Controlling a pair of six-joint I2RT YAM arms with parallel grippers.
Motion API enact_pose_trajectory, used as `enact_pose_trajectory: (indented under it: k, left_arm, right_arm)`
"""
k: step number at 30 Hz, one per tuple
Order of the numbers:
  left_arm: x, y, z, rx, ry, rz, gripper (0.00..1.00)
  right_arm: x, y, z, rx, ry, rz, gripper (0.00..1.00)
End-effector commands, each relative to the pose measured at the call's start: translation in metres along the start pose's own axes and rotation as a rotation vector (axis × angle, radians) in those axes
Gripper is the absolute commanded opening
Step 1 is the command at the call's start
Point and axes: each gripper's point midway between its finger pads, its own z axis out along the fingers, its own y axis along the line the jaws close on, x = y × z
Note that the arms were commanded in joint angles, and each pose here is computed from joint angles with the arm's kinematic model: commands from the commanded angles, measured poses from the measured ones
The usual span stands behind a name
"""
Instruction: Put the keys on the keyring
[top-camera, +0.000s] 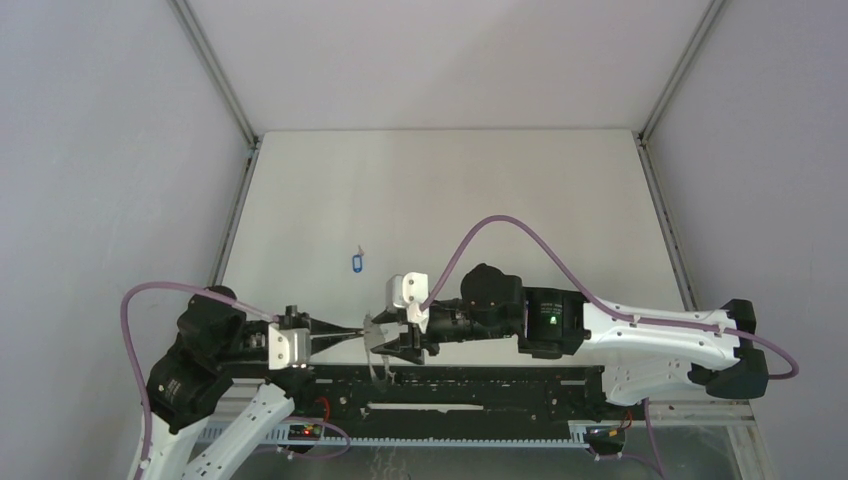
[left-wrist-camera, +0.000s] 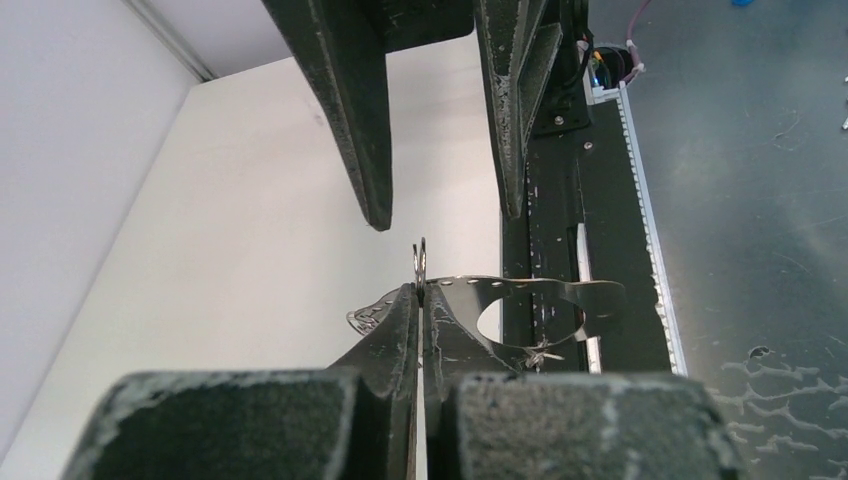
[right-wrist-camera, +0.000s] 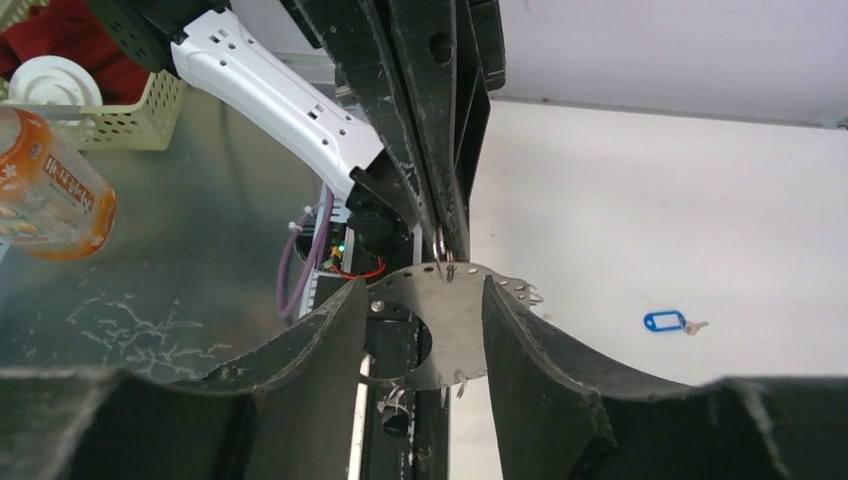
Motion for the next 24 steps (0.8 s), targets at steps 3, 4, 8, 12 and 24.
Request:
enact_pose_trajectory:
  k: [3, 4, 8, 12, 24]
  left_arm:
    - [0.004, -0.003, -0.002, 0.026, 0.015, 0.085, 0.0]
    - [0.004, -0.004, -0.002, 0.034, 0.02, 0.09, 0.0]
    - [0.007, -0.005, -0.002, 0.052, 0.035, 0.101, 0.0]
    - [0.006, -0.005, -0.002, 0.053, 0.034, 0.102, 0.0]
    - [0.001, -0.005, -0.004, 0.05, 0.025, 0.111, 0.0]
  right_arm:
    - [-0.013, -0.011, 0.005, 0.029, 0.035, -0.047, 0.56]
    - [-0.013, -0.012, 0.006, 0.028, 0.039, -0.054, 0.56]
    - [-0.017, -0.012, 0.009, 0.018, 0.034, -0.084, 0.53]
    - [-0.014, -0.008, 0.014, -0.017, 0.069, -0.099, 0.48]
    - [0.001, -0.001, 0.025, -0.094, 0.166, -0.087, 0.37]
